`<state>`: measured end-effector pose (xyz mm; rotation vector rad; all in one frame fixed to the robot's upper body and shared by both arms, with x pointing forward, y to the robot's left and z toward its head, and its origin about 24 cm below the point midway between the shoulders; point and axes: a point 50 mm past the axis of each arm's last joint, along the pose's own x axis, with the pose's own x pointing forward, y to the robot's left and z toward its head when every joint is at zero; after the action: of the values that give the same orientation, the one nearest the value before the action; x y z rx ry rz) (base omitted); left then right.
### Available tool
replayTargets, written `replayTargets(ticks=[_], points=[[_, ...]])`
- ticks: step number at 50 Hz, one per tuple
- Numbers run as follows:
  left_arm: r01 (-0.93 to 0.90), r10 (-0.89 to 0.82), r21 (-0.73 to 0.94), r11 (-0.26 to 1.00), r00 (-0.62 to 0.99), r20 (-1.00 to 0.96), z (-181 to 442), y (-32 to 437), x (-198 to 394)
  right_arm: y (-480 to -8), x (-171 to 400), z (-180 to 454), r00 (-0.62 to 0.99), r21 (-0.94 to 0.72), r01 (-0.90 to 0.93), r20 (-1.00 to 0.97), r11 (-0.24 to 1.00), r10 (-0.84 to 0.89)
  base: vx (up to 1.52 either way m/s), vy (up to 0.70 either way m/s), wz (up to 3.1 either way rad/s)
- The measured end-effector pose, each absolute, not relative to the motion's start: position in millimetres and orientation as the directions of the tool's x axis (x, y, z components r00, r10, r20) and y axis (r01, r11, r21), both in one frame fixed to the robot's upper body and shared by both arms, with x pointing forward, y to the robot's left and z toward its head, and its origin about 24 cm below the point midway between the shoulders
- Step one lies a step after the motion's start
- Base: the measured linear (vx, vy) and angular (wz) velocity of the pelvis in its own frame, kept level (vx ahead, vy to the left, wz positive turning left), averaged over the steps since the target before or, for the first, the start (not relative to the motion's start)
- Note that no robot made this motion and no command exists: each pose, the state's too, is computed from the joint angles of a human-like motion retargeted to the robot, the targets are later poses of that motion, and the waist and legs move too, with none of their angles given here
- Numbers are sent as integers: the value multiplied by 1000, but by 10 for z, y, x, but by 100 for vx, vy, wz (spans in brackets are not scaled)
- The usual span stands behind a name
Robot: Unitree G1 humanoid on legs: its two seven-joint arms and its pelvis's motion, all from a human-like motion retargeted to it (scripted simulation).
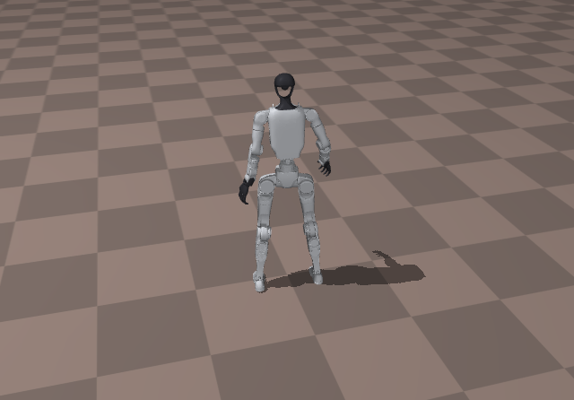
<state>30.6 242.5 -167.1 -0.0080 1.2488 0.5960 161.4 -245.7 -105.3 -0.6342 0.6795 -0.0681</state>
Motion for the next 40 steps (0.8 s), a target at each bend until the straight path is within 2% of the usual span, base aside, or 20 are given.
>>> replayTargets(ticks=[3,5,9,12,14,16,18,21,23,25,28,30,33,35,38,40], points=[[-406,453,342,847,216,-865,-1649,2420,567,-2479,1611,-1034,788,-594,-83,-531,800,-312,0,0,-8],[-394,471,343,853,297,-831,-1573,2450,945,-2479,1592,-1075,769,-612,-84,-541,787,-339,0,0,0],[-370,450,269,889,603,-659,-1004,2556,2225,-2506,1165,-1385,588,-583,-253,-726,772,-356,0,2,40],[-348,386,166,923,839,-385,47,2528,3344,-2519,412,-1615,286,-408,-341,-903,847,-320,3,2,72],[-335,349,125,934,930,-116,1152,2461,3926,-2474,-213,-1659,48,-275,-286,-961,918,-273,5,2,76],[-309,284,111,944,938,198,2407,2379,4138,-2401,-874,-1591,-150,-166,-235,-967,958,-204,7,1,71],[-326,224,124,937,835,502,3648,2347,3940,-2365,-1492,-1412,-322,-97,-207,-933,974,-161,8,0,48],[-411,180,73,909,543,820,5077,2411,3098,-2477,-2236,-1003,-530,-69,-202,-831,977,-168,8,-2,6],[-444,203,-43,895,321,925,5716,2476,2404,-2592,-2577,-719,-626,-88,-172,-759,981,-178,8,-8,-42],[-471,268,-204,858,71,961,6185,2572,1576,-2769,-2739,-507,-651,-221,-157,-710,963,-269,8,-5,-64],[-508,294,-309,804,-112,949,6534,2490,629,-2885,-2830,-363,-672,-336,-107,-670,936,-317,7,0,-66],[-464,291,-371,804,-236,927,6613,2367,131,-2960,-2703,-445,-636,-408,-72,-684,910,-357,5,1,-59],[-419,248,-362,833,-301,921,6655,2147,-126,-3002,-2263,-781,-535,-478,-31,-734,878,-419,2,5,-36],[-399,222,-338,853,-309,925,6669,2032,-110,-3021,-1806,-1049,-431,-519,9,-773,855,-465,-1,5,-11],[-449,100,-174,876,-184,978,6683,1816,296,-3013,-835,-1405,-209,-491,17,-853,871,-477,0,0,0],[-379,61,-100,920,-114,992,6630,1712,667,-2984,-40,-1506,-5,-493,19,-870,870,-493,-3,2,21]])
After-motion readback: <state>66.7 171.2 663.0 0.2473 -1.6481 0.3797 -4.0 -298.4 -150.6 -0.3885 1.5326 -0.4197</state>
